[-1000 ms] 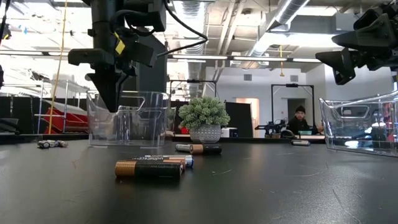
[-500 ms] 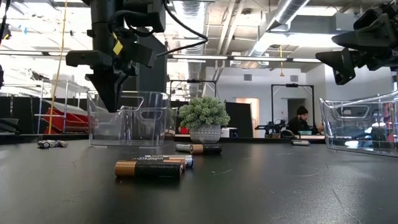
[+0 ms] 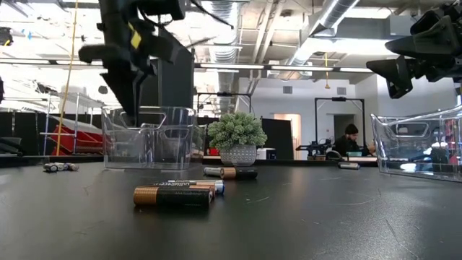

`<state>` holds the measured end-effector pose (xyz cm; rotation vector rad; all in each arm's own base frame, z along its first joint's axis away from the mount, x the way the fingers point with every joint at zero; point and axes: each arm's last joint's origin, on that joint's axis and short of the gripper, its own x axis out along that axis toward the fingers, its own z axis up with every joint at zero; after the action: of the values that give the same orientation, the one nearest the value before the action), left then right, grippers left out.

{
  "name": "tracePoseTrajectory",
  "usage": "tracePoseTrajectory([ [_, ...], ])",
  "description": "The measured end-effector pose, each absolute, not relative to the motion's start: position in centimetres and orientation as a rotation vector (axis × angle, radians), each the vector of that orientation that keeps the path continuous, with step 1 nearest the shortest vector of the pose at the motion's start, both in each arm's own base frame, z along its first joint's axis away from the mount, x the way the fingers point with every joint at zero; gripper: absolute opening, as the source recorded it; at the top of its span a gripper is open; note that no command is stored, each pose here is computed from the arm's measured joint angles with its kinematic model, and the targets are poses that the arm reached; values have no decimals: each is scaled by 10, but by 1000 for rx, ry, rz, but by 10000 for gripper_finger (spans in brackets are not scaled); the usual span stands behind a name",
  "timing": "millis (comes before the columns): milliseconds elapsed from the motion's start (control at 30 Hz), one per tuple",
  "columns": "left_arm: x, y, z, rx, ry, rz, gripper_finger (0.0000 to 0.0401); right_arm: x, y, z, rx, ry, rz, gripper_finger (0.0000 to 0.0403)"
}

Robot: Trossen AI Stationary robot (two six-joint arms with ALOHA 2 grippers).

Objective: Sort batteries
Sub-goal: Prepare the left transparent bin, then put the black-brown battery into the left transparent bin

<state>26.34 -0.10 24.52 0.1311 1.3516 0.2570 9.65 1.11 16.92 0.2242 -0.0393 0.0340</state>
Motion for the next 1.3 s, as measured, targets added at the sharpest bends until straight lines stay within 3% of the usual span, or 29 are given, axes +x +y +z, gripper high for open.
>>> tracePoseTrajectory([
  [467,204,1,316,-229,975,431,57,97,11,169,224,-39,34,235],
  [667,178,2,325,-302,981,479,57,97,11,169,224,-39,34,235],
  [1000,153,3,290,-469,1046,657,57,97,11,169,224,-39,34,235],
  [1300,142,-10,251,-832,1024,825,57,97,11,169,224,-39,34,235],
])
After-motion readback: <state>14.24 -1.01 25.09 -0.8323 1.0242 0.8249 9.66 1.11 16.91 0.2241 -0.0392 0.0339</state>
